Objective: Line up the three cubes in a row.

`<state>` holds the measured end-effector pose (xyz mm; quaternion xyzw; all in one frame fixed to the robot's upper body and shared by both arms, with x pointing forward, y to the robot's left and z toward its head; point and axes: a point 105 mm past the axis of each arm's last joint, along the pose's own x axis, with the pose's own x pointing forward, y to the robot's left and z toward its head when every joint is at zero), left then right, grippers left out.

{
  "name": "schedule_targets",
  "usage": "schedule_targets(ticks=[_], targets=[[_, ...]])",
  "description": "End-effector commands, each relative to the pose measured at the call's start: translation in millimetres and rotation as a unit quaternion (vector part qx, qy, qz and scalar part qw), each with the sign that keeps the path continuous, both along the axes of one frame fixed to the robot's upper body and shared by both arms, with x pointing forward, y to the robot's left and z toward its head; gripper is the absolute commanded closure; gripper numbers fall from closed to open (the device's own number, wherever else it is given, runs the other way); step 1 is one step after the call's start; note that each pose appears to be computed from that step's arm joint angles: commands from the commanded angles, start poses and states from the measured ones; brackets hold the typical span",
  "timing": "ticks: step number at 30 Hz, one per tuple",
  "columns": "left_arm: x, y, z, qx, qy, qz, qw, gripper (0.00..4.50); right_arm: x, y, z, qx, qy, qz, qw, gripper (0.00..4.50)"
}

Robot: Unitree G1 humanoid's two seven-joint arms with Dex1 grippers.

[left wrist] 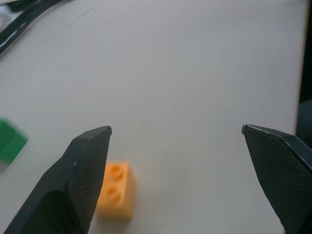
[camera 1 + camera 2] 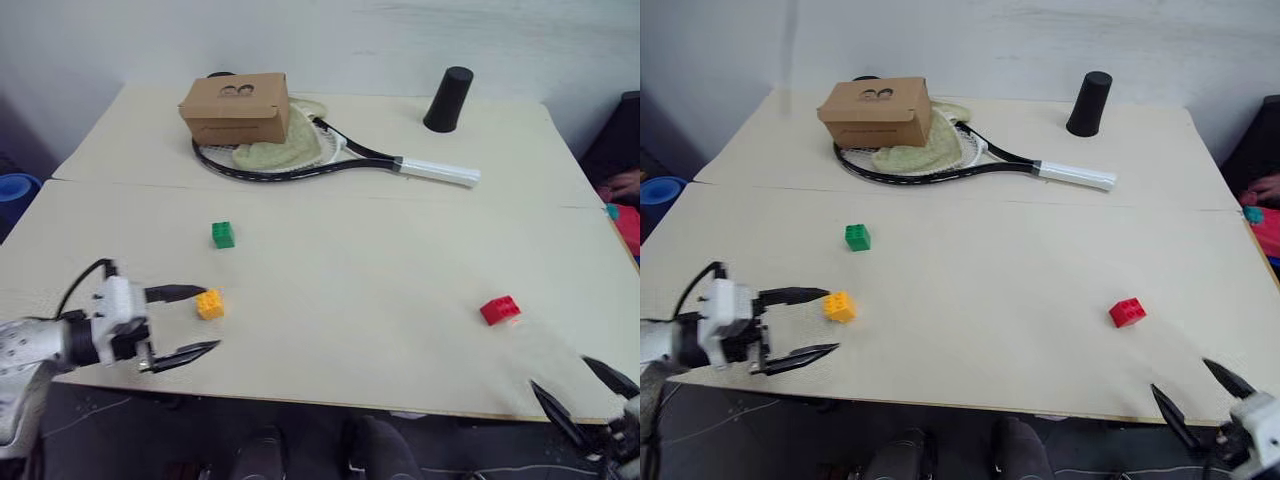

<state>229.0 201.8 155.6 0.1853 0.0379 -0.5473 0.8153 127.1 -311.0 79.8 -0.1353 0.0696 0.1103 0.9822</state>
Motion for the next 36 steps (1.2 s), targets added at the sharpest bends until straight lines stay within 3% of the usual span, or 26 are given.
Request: schedule_targets(ticks=[1, 5, 9, 17, 21, 27, 30, 33, 36], targets=[[-6, -23, 0, -0.007, 0.01, -0.056, 0.998, 0.0, 9, 2, 8, -0.007, -0.04, -0.033, 0.999, 0.0], [-2, -25, 0, -0.006, 0.007, -0.06, 0.998, 0.0, 50, 30, 24, 0.015, -0.081, -0.006, 0.997, 0.0], [-4, -29, -1, -0.008, 0.02, -0.069, 0.997, 0.0, 91, 44, 28, 0.04, -0.072, -0.003, 0.997, 0.0], [-16, -37, -2, -0.005, 0.016, -0.075, 0.997, 0.0, 146, 42, 22, 0.043, -0.04, -0.019, 0.998, 0.0], [-16, -33, 2, -0.002, 0.009, -0.058, 0.998, 0.0, 154, 44, 18, 0.067, -0.023, -0.003, 0.998, 0.86], [-11, -27, 6, 0.004, -0.003, -0.04, 0.999, 0.0, 150, 50, 25, 0.097, -0.021, 0.043, 0.994, 2.9], [-9, -26, 4, 0.005, -0.003, -0.036, 0.999, 0.0, 150, 90, 57, 0.05, -0.08, 0.202, 0.975, 2.97], [-7, -22, 1, 0.009, -0.001, -0.031, 0.999, 0.0, 154, 133, 57, -0.014, -0.046, 0.344, 0.938, 2.97], [-5, -18, -1, 0.011, 0.001, -0.023, 1.0, 0.0, 168, 172, 57, -0.053, -0.016, 0.427, 0.903, 2.97]])
